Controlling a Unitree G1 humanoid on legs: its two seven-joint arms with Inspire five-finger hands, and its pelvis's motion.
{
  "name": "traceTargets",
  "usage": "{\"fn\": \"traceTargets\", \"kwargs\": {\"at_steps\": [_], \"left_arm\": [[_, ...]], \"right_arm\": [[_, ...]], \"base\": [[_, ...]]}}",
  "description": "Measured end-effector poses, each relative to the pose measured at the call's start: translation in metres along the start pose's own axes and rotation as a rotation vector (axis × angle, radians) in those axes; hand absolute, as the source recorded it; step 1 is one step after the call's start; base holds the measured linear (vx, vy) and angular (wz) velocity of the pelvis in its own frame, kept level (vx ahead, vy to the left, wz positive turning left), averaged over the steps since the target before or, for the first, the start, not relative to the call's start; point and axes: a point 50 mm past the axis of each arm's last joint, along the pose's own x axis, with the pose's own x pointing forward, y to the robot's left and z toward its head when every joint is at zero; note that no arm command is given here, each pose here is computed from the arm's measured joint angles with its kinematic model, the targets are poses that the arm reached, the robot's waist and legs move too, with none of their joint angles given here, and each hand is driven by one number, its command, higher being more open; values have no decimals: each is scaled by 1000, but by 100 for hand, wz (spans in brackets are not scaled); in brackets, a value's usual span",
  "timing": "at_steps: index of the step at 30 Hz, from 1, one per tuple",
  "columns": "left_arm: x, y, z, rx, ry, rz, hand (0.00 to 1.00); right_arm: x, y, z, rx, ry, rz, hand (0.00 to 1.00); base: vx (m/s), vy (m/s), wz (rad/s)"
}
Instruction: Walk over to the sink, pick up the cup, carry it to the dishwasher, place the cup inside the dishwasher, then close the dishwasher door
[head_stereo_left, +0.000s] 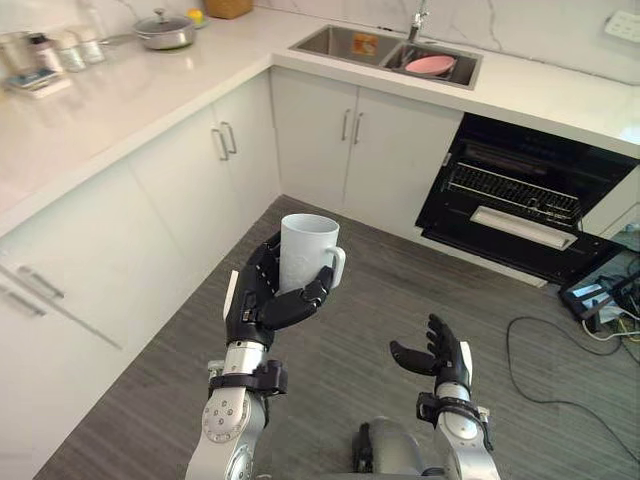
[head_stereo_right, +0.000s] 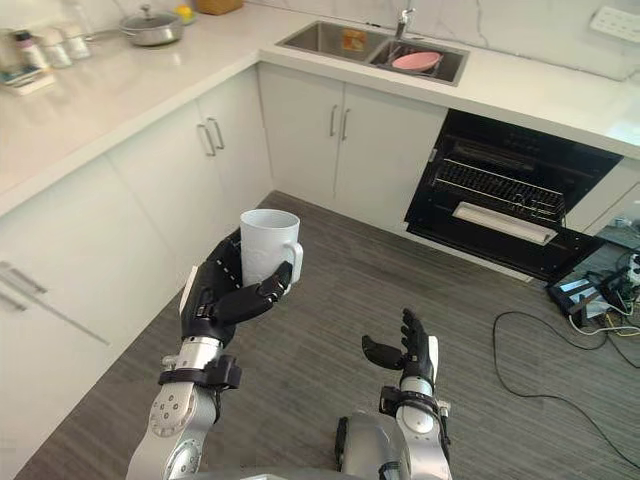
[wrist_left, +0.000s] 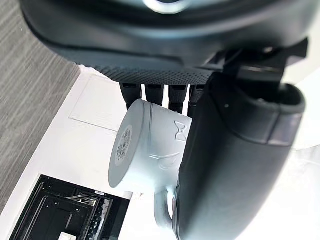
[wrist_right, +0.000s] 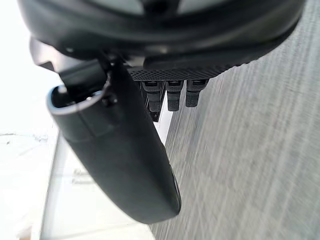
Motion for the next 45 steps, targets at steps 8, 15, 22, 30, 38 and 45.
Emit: {"fn": "traceTargets", "kwargs": {"at_steps": [8, 15, 22, 30, 38, 45], "left_arm": [[-7, -9, -6, -87, 33, 41, 30], [-18, 2, -7, -77, 44, 86, 30], [-13, 9, -4, -33, 34, 99, 30], [-13, 7, -4, 8, 40, 51, 30], [-4, 2, -28, -24, 119, 71, 30], [-10, -14, -11, -89, 55, 27, 30]], "right_arm": [[-20, -7, 50, 88, -246, -4, 90], [-21, -10, 62, 103, -308, -13, 90], [-16, 1, 47, 109, -221, 9, 90], [-10, 10, 63, 127, -275, 24, 90], [-10, 1, 68, 111, -305, 4, 90], [-43, -10, 104, 190, -501, -22, 90]], "base": [[455, -165, 2], [256, 156, -26], [457, 344, -31], [314, 51, -18], [379, -134, -18], [271, -82, -37]]}}
